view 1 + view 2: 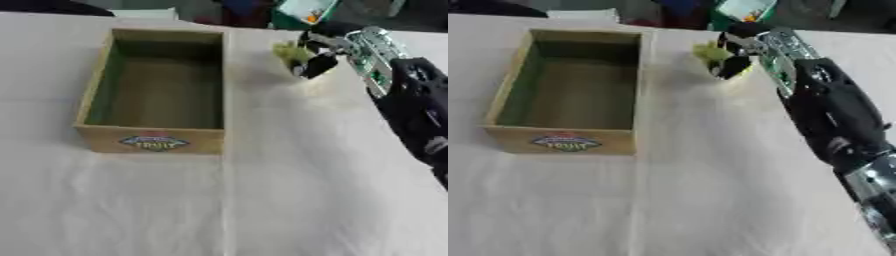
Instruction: Pick up objects on the table and place them in the box.
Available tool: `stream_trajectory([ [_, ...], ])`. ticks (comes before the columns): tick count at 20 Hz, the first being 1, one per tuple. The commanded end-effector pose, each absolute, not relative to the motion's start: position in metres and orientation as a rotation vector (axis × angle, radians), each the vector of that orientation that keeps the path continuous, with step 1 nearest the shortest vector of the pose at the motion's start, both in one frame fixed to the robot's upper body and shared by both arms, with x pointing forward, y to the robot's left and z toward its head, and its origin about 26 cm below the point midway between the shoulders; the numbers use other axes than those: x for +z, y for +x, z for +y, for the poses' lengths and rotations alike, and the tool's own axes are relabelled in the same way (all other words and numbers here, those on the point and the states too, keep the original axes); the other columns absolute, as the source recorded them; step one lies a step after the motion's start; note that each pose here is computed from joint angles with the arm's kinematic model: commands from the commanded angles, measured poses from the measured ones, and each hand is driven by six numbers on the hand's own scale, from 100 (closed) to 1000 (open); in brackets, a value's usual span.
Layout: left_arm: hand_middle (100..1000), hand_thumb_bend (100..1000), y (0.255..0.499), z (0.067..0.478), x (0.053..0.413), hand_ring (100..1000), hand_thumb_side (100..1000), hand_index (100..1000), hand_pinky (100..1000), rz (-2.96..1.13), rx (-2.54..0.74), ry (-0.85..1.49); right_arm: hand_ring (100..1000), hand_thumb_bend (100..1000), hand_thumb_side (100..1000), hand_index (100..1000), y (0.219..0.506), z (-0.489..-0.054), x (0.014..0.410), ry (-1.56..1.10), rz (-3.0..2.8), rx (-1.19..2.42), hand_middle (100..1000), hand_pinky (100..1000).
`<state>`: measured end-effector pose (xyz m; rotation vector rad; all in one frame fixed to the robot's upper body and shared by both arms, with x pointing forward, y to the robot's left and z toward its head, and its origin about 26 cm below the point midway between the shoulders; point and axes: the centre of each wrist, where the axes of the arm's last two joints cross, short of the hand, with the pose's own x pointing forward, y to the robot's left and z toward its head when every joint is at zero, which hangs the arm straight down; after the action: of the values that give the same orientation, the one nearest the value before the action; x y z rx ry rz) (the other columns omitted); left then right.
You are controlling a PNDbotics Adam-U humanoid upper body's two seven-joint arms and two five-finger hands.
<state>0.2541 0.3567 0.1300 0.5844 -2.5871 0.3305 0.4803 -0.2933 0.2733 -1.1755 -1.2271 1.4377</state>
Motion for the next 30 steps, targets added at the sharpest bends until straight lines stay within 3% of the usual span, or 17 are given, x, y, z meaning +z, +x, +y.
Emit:
stream_trajectory([
  [1, 561, 100, 0.252, 0.359, 0.139, 589, 634, 769, 515, -2.611, 0.31, 0.603, 623, 100, 428, 493, 0.474, -0.292, 0.301, -1.292, -1.307, 1.378, 404, 750],
  [10, 561, 100, 0.251, 0.361, 0.14, 587, 625, 769, 513, -2.606, 0.302, 0.612, 618, 100, 440, 513, 0.455, -0.27, 0.34, -1.394, -1.513, 1.325, 421, 760],
  [18, 563, 100, 0.25, 0.363, 0.142, 587, 623, 769, 513, -2.607, 0.291, 0.606, 642, 100, 456, 528, 0.425, -0.208, 0.372, -1.368, -1.686, 1.413, 449, 772],
  [30, 563, 100, 0.249, 0.364, 0.141, 585, 624, 769, 513, -2.609, 0.293, 0.577, 637, 100, 459, 561, 0.414, -0.099, 0.337, -1.064, -1.748, 1.655, 469, 777],
])
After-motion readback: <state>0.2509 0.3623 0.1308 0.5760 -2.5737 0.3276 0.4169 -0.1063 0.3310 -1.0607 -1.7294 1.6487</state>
